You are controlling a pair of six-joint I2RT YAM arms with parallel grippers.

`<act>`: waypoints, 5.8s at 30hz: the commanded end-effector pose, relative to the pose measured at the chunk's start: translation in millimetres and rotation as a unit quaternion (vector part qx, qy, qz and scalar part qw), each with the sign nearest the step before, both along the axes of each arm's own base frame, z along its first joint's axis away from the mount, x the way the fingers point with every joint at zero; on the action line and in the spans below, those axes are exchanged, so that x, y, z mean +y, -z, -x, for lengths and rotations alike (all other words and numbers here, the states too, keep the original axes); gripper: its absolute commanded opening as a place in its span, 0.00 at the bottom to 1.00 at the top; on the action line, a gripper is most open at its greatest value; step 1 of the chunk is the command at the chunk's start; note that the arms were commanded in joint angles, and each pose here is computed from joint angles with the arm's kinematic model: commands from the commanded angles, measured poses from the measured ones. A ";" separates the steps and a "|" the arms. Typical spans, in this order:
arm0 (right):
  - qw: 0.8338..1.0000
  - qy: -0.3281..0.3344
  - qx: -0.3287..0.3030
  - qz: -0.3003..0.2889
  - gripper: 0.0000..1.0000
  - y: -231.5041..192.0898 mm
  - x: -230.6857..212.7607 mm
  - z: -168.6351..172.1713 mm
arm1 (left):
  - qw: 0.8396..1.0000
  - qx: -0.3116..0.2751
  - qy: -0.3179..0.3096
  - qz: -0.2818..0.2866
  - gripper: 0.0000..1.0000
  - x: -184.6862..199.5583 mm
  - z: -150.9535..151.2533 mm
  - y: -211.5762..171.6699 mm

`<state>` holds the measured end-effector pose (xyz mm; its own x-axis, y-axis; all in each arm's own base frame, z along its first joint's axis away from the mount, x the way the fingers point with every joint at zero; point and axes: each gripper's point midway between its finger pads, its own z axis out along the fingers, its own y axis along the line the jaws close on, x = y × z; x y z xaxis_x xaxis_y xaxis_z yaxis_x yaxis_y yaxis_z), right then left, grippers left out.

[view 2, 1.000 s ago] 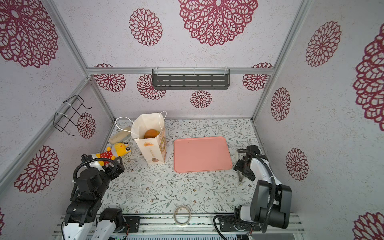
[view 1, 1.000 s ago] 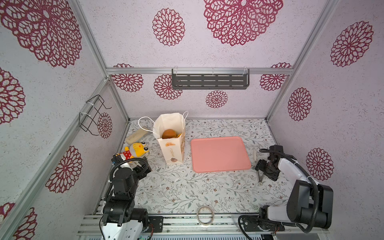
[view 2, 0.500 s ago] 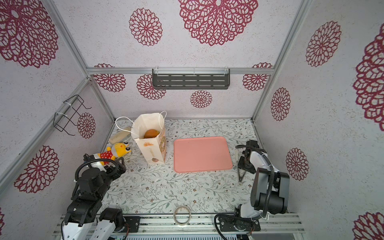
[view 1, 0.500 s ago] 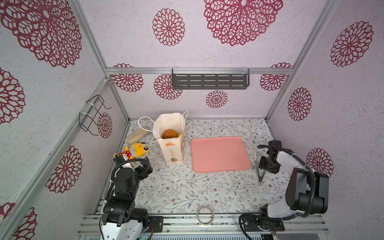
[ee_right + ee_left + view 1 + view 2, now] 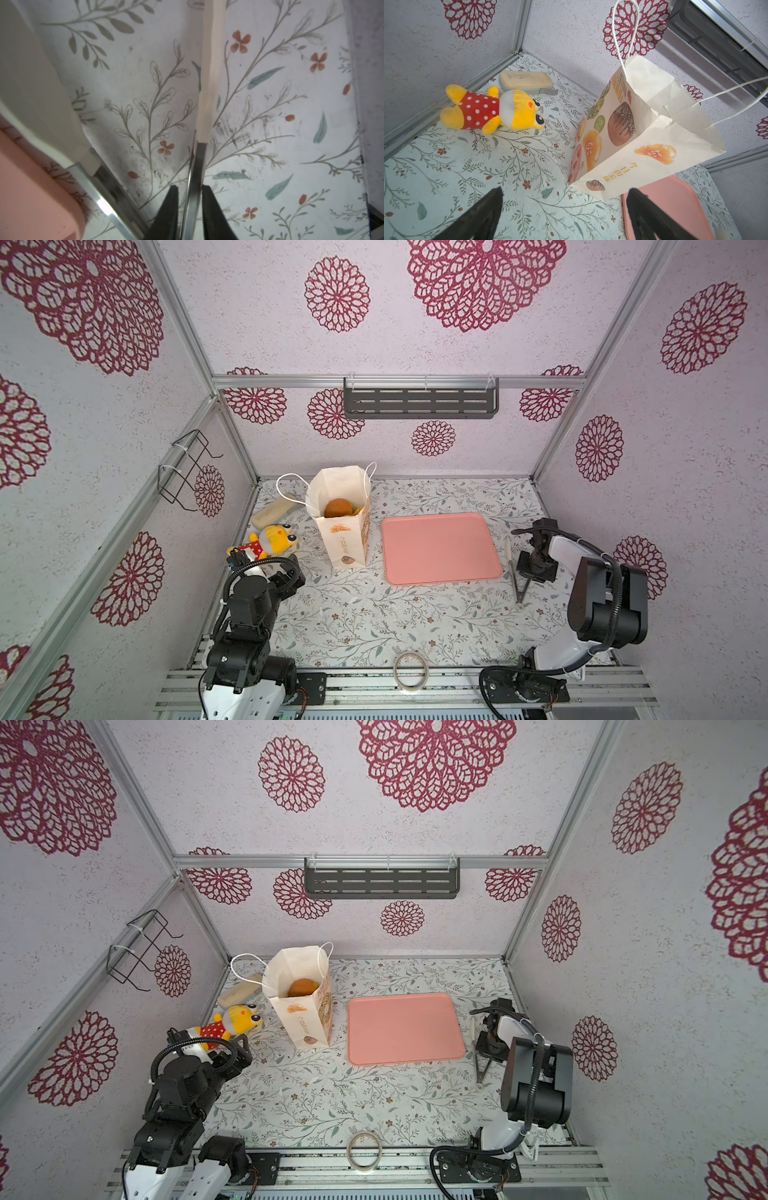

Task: Take the fake bread out of the paper bag
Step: 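Lift the tongs with the right gripper and raise them above the table, then reach the left gripper to the bag rim while the right carries tongs over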

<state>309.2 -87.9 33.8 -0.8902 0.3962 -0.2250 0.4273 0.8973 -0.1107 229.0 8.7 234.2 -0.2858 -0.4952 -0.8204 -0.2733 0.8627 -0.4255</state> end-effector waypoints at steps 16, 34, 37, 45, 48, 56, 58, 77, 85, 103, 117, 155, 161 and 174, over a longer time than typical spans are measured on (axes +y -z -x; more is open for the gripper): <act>0.995 -0.016 -0.064 0.069 0.00 -38.9 -40.5 -103.5 | 1.000 0.005 0.002 -0.005 0.97 -0.7 0.1 3.3; 0.992 -0.012 -0.099 0.073 0.49 -46.8 -55.4 -176.8 | 1.000 0.015 -0.002 -0.010 0.97 0.4 -2.7 6.9; 0.990 -0.016 -0.120 0.072 0.65 -66.9 -53.8 -174.6 | 1.000 0.015 0.000 -0.008 0.97 -0.5 -3.3 7.5; 0.952 -0.165 -0.255 0.034 0.81 -89.0 -5.5 -160.2 | 1.000 0.009 0.002 -0.004 0.97 -1.4 -1.8 5.3; 0.919 -0.217 -0.316 0.093 0.99 -96.6 0.5 -139.3 | 1.000 0.004 0.002 -0.005 0.97 -1.1 -0.4 2.9; 0.930 -0.242 -0.264 0.086 0.99 -60.1 3.2 -114.7 | 1.000 0.003 0.006 -0.006 0.97 -2.3 -1.0 2.8; 0.934 -0.240 -0.254 0.074 0.99 -54.1 4.0 -117.4 | 1.000 0.004 0.005 -0.007 0.97 -2.1 -0.4 3.1; 0.958 -0.218 -0.176 0.059 0.91 -11.3 -11.8 -136.1 | 1.000 0.009 0.002 -0.011 0.97 -1.7 -0.5 5.1; 0.965 -0.206 -0.159 0.042 0.80 -1.6 -20.0 -141.1 | 1.000 0.012 0.002 -0.011 0.97 -2.1 -0.6 6.1; 0.968 -0.210 -0.138 0.007 0.57 12.5 -20.0 -149.2 | 1.000 0.015 0.009 -0.012 0.97 -5.4 -0.9 7.5; 0.972 -0.132 -0.195 0.013 0.31 -52.6 -26.6 -154.3 | 1.000 0.001 0.007 -0.009 0.97 -5.1 3.4 2.0; 0.952 -0.039 -0.191 -0.238 0.52 -159.5 66.8 -50.2 | 0.999 -0.030 0.019 0.001 0.97 -9.4 9.5 -10.2; 0.942 -0.042 -0.202 -0.263 0.52 -167.3 78.8 -40.8 | 0.998 -0.046 0.040 0.000 0.97 -15.1 12.1 -20.6; 0.917 -0.080 -0.240 -0.308 0.49 -191.7 112.8 -16.4 | 0.990 0.061 0.112 -0.054 0.97 -37.9 -17.9 -86.8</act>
